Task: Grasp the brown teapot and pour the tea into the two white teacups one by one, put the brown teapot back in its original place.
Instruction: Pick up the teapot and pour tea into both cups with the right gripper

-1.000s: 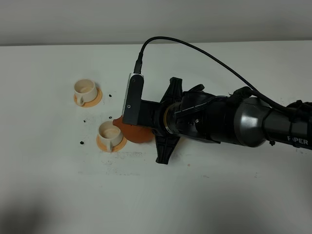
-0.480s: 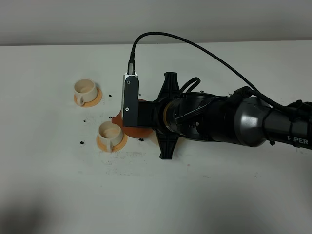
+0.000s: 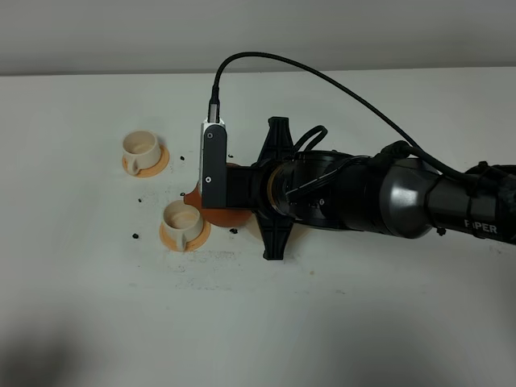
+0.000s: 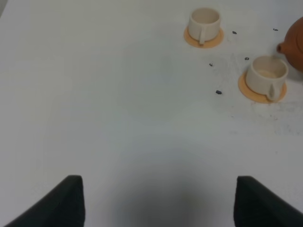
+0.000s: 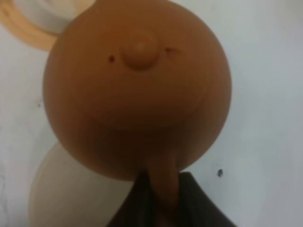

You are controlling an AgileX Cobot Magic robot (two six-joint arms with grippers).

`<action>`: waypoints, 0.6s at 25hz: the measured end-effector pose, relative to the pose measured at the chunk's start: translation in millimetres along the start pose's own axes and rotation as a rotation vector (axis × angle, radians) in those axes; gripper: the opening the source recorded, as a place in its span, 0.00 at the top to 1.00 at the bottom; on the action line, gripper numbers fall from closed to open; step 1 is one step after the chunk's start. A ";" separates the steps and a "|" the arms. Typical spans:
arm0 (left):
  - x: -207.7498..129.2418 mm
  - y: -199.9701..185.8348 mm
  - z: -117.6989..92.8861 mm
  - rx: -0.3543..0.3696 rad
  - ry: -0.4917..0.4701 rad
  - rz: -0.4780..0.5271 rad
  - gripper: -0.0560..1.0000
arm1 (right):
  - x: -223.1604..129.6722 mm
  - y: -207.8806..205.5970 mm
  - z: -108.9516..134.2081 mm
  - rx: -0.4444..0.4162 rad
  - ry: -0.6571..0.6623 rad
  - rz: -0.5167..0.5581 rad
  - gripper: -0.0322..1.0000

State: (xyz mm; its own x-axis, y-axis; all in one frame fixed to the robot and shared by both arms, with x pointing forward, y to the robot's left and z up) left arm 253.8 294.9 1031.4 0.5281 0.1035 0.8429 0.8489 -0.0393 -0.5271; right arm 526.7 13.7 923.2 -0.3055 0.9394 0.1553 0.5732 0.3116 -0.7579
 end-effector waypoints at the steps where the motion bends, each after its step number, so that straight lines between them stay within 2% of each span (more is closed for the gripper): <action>1: 0.0 0.0 0.0 0.000 0.000 0.000 0.32 | 0.2 1.0 -0.1 -0.001 -0.005 0.001 0.86; 15: 0.0 0.0 0.0 0.000 0.000 0.000 0.32 | 5.9 -0.5 -3.3 -0.046 -0.139 -0.001 0.86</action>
State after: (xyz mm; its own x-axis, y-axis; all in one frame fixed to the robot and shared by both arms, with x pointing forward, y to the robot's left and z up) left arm 253.8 294.9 1031.4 0.5281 0.1035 0.8429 0.8489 -0.0393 -0.5271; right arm 527.1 19.6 926.6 -0.4062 0.9115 0.0645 0.6059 0.3215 -0.7276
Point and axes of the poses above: a point on each arm's last joint axis where the gripper is mounted, y pointing out along that axis toward the gripper, z along the wrist's bending axis when the last joint is at zero, x = y × z, the point moved 3 cm from there along y, pointing out along that axis toward the gripper, and after that the axes turned 10 degrees about -y, right-handed, at the moved point
